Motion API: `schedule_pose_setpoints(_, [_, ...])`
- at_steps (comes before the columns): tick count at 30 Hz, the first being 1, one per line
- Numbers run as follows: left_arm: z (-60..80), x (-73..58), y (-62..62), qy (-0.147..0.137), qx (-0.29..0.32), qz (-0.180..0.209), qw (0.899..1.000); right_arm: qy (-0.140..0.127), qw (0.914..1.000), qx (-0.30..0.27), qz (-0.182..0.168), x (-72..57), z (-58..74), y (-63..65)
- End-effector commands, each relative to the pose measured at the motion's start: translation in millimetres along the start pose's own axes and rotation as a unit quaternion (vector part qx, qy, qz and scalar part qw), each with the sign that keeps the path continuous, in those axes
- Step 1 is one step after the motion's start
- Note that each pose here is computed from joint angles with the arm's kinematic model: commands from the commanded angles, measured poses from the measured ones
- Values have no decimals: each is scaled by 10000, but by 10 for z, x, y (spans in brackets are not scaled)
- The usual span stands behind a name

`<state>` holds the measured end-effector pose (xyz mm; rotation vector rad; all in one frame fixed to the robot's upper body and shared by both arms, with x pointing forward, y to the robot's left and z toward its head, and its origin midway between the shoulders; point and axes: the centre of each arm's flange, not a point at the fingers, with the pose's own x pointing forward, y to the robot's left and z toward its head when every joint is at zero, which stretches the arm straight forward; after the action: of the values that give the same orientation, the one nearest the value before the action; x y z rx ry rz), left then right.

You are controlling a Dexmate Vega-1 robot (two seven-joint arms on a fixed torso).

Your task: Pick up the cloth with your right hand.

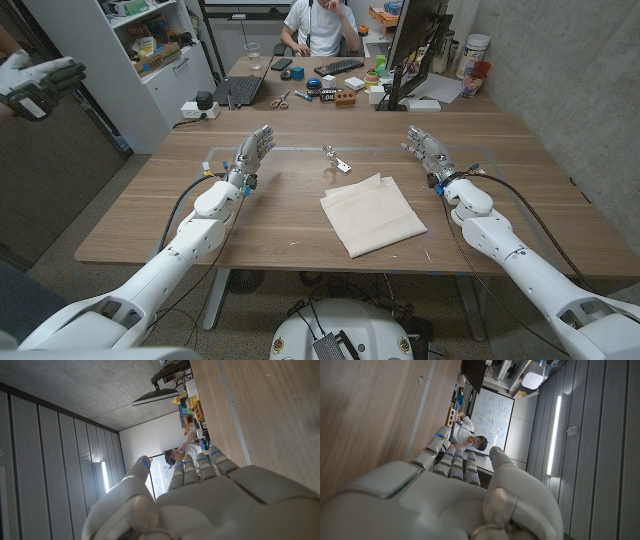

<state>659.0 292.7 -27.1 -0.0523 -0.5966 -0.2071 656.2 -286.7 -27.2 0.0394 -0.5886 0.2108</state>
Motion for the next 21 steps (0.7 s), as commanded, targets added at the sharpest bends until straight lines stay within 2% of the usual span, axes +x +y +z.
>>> schedule_pose_setpoints(1, [-26,26,34,-20,-22,1,10000,33,10000,-7,22,-3,9,1])
schedule_pose_setpoints(5, [-30,36,37,-4,-21,-7,10000,27,10000,-15,9,-2,16,5])
schedule_pose_setpoints(9, [-32,49,36,-2,-27,11,10000,-103,9999,-120,31,-17,65,30])
schedule_pose_setpoints(11, [-31,66,36,-25,-75,0,10000,-311,9993,-206,-10,-63,122,54])
schedule_pose_setpoints(15, [-6,113,33,-28,-42,-29,10000,-429,9987,-254,83,-140,192,50])
schedule_pose_setpoints(21, [91,165,24,-78,57,-102,9999,-685,9973,-240,108,-389,235,88])
